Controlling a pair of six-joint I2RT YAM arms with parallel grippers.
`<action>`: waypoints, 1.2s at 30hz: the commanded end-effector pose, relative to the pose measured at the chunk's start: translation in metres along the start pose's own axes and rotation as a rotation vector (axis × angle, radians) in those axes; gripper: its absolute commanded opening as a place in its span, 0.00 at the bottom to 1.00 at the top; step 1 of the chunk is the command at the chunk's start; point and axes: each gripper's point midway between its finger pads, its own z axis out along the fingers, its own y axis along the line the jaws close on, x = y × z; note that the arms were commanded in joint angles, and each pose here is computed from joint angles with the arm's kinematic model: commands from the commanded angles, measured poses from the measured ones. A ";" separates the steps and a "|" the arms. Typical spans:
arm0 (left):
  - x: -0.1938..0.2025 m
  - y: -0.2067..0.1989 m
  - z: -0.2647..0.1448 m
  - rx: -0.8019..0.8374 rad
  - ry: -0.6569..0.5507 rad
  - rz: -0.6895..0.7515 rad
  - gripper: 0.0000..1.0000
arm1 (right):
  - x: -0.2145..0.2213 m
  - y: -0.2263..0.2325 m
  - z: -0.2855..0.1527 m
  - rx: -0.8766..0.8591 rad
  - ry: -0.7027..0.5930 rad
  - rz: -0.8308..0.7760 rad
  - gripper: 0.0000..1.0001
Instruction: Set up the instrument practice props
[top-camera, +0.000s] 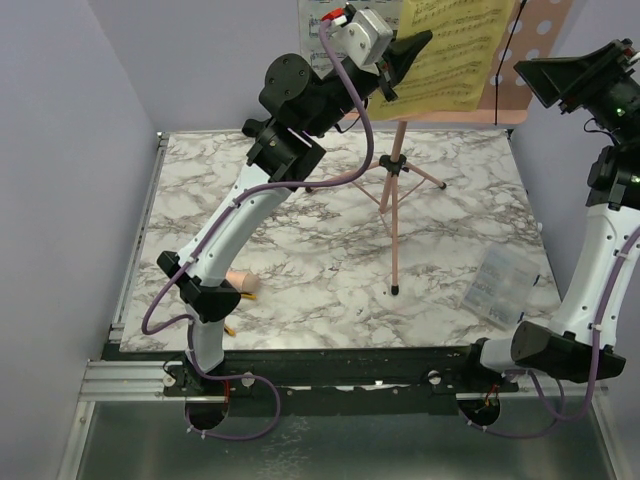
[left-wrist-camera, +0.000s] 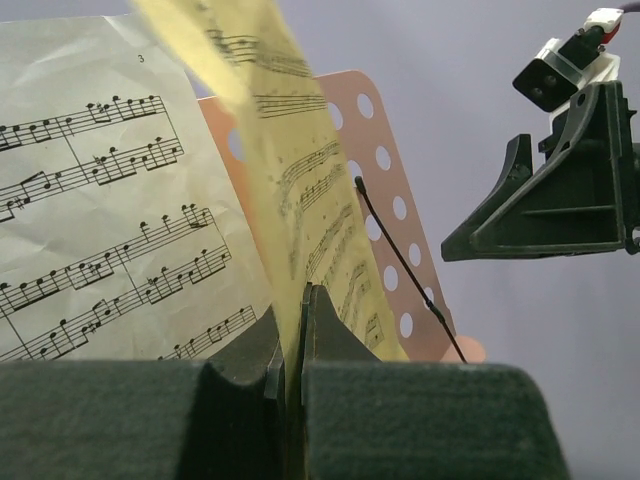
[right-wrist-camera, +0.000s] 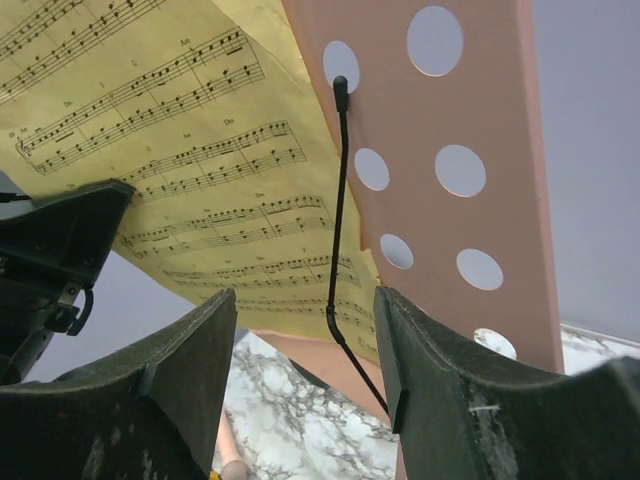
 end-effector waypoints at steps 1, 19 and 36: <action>-0.010 0.006 0.001 -0.016 -0.025 0.027 0.00 | 0.004 0.012 0.009 -0.087 0.028 0.006 0.59; -0.009 0.011 0.006 -0.038 -0.058 0.023 0.00 | 0.011 -0.001 0.034 -0.100 0.032 0.023 0.35; -0.012 0.010 0.009 -0.027 -0.077 0.045 0.00 | 0.007 0.009 0.030 -0.125 -0.051 -0.009 0.01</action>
